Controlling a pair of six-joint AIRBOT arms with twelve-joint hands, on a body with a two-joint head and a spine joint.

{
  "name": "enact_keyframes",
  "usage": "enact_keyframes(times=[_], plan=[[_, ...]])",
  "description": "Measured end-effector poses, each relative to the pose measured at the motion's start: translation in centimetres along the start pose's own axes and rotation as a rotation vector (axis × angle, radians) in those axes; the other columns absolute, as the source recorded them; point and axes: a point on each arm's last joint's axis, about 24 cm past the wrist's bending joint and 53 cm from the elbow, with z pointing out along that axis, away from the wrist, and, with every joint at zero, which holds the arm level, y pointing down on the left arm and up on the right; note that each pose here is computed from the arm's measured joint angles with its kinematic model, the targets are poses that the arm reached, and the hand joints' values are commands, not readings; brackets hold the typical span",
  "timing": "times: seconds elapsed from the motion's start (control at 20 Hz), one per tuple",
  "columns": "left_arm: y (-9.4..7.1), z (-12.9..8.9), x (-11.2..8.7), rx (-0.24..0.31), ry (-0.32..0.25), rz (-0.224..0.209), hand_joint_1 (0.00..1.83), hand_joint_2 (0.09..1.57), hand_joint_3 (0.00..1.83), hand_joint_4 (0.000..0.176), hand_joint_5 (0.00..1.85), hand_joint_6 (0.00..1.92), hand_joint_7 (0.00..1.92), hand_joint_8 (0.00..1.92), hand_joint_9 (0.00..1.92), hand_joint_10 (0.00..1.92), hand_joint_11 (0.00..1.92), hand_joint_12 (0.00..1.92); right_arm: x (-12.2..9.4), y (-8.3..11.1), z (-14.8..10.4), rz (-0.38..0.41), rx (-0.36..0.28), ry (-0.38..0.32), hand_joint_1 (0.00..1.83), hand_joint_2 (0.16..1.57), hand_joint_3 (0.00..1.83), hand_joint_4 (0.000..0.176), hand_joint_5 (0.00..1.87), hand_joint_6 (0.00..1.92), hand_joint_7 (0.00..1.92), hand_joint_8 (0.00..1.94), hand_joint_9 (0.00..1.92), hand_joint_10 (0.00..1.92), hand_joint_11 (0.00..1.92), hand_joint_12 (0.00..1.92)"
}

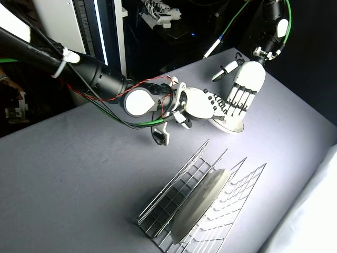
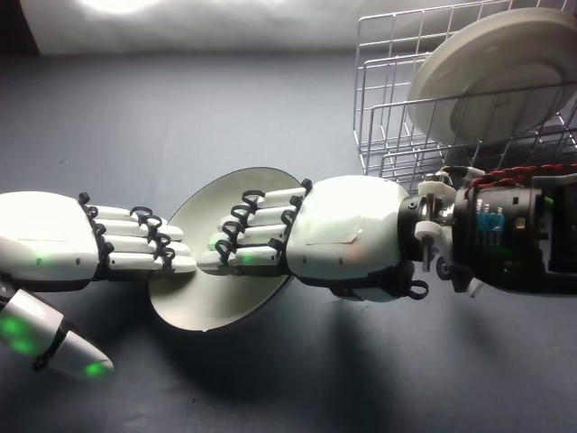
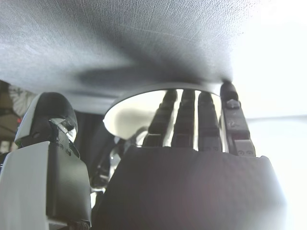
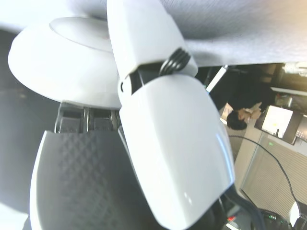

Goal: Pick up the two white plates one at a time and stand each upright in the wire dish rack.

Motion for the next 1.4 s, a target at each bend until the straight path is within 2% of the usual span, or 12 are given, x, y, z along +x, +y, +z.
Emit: enact_keyframes(times=[0.05,0.15,0.2,0.25,0.3,0.35,0.45,0.55,0.8,0.95,1.15,1.4], plan=[[0.0,0.0,0.0,0.0,0.0,0.0,0.0,1.09,0.0,0.0,0.08,0.01,0.07,0.01,0.05,0.02,0.05,0.02,0.0,-0.1,0.2,-0.001,0.0,-0.002,1.58,1.09,0.0,0.0,0.27,0.02,0.25,0.01,0.24,0.04,0.0,1.11],[0.0,0.0,0.0,0.002,0.0,-0.001,0.0,1.1,0.0,0.0,0.06,0.0,0.05,0.0,0.02,0.0,0.03,0.01,-0.1,-0.1,0.4,-0.002,-0.005,-0.007,1.59,1.08,0.0,0.0,0.39,0.03,0.37,0.01,0.35,0.04,0.06,1.19],[0.0,0.0,0.0,0.004,0.0,0.002,0.0,1.09,0.0,0.0,0.02,0.01,0.02,0.01,0.0,0.0,0.01,0.01,-0.2,0.0,0.5,-0.003,-0.013,-0.012,1.55,1.11,0.0,0.0,0.65,0.05,0.65,0.02,0.65,0.07,0.3,1.14],[-0.1,0.1,0.0,0.007,0.0,0.002,0.0,1.09,0.0,0.0,0.04,0.01,0.04,0.01,0.02,0.01,0.04,0.02,-0.4,0.2,0.7,0.0,-0.022,-0.021,1.78,1.1,0.0,0.0,0.75,0.04,0.76,0.02,0.79,0.08,0.56,1.48],[-0.1,0.1,0.0,0.007,0.0,0.003,0.0,1.1,0.0,0.0,0.05,0.01,0.05,0.02,0.04,0.01,0.05,0.02,-0.6,0.4,0.8,0.002,-0.032,-0.028,1.75,1.11,0.0,0.0,0.84,0.05,0.85,0.03,0.73,0.99,0.69,1.63],[0.0,0.0,-0.1,0.008,-0.001,0.003,0.0,1.1,0.0,0.0,0.05,0.01,0.05,0.01,0.04,0.01,0.06,0.03,-0.9,0.4,1.1,-0.005,-0.036,-0.034,1.53,1.17,0.0,0.0,0.75,1.03,0.8,0.83,0.77,1.23,0.75,1.68],[0.0,0.1,0.0,0.008,0.0,0.004,0.0,1.09,0.0,0.0,0.06,0.01,0.06,0.01,0.04,0.01,0.06,0.03,-1.2,0.4,1.0,-0.01,-0.041,-0.043,1.49,1.14,0.0,0.0,0.77,1.15,0.92,0.92,0.88,1.16,0.81,1.61],[0.0,0.1,0.0,0.008,0.001,0.004,0.0,1.09,0.0,0.0,0.06,0.0,0.06,0.0,0.04,0.0,0.03,0.03,-1.4,0.7,1.0,-0.008,-0.054,-0.052,1.49,1.12,0.0,0.0,0.78,1.08,0.95,0.93,0.96,1.04,0.86,1.56],[0.0,0.0,0.1,0.008,-0.001,-0.003,0.0,1.1,0.0,0.0,0.05,0.0,0.05,0.0,0.03,0.0,0.03,0.04,-1.5,0.8,1.0,-0.01,-0.058,-0.054,1.49,1.13,0.0,0.0,0.77,1.11,0.9,1.02,0.93,1.09,0.83,1.6],[0.1,0.0,-0.1,0.008,-0.005,-0.002,0.0,1.09,0.0,0.0,0.05,0.0,0.05,0.0,0.03,0.0,0.04,0.04,-1.5,0.9,1.0,-0.01,-0.062,-0.056,1.49,1.12,0.0,0.0,0.81,1.09,0.93,0.98,0.93,1.06,0.85,1.57],[-0.1,-0.1,-1.4,0.01,-0.011,0.046,0.0,1.1,0.0,0.0,0.05,0.01,0.04,0.01,0.03,0.01,0.04,0.05,-2.0,1.5,0.9,-0.014,-0.086,-0.072,1.49,1.11,0.0,0.0,0.85,1.05,0.95,0.93,0.95,1.04,0.84,1.56],[-1.0,-0.7,-4.7,0.013,-0.05,0.128,0.0,1.1,0.0,0.0,0.05,0.01,0.05,0.01,0.04,0.01,0.03,0.06,-4.0,2.4,-0.3,0.008,-0.104,-0.114,1.49,1.11,0.0,0.0,0.87,1.05,0.96,0.89,0.95,1.04,0.85,1.54]])
